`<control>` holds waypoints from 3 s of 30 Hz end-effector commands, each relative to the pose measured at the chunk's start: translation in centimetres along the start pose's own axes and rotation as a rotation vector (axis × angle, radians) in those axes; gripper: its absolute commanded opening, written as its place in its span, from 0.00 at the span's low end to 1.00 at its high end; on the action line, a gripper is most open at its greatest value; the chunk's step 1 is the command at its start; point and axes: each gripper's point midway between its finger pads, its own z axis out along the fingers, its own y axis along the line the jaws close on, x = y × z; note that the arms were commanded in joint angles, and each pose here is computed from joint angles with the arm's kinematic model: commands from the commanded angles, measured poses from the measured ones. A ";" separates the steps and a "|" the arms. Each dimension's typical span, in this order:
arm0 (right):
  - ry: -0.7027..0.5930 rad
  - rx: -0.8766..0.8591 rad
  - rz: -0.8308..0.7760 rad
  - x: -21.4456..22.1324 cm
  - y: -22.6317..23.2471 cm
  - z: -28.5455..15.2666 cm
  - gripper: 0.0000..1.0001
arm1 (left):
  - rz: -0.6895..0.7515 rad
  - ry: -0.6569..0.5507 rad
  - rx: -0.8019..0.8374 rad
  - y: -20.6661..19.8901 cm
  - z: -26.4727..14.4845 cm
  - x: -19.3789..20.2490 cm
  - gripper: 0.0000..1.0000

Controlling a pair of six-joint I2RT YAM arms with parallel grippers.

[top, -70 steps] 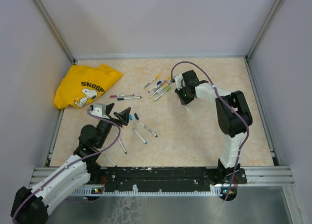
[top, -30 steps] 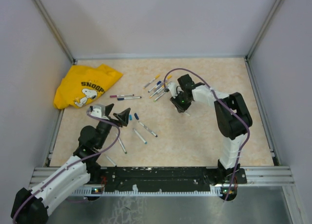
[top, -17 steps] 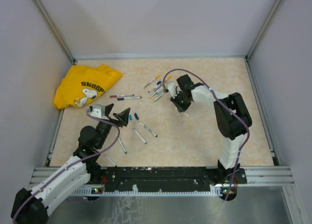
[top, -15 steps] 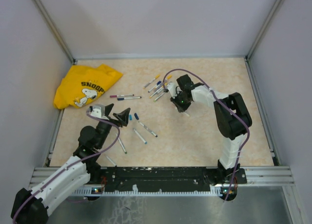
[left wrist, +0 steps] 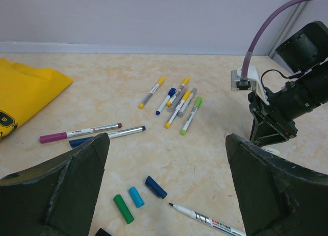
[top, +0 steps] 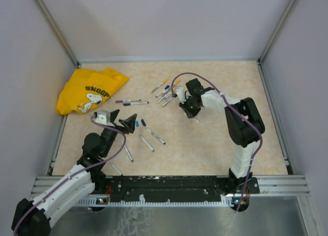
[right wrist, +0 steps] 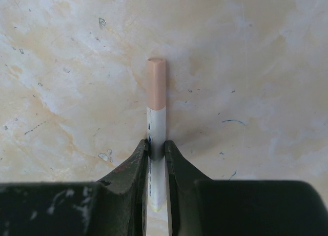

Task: Open the pen caps
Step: Pick up the pen from the center of the board, then open the pen cap from the pen.

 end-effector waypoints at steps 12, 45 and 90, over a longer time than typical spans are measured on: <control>0.086 -0.035 0.006 2.3 1.2 0.6 0.18 | -0.016 -0.044 -0.002 0.0 0.0 -0.9 1.00; -0.143 -0.069 0.009 -2.2 2.6 -2.4 0.00 | -0.243 0.036 0.284 -6.0 -0.3 -0.2 1.00; -0.213 -0.162 0.008 -3.5 4.4 -3.4 0.00 | -0.454 0.167 0.491 -10.0 -0.9 4.1 0.97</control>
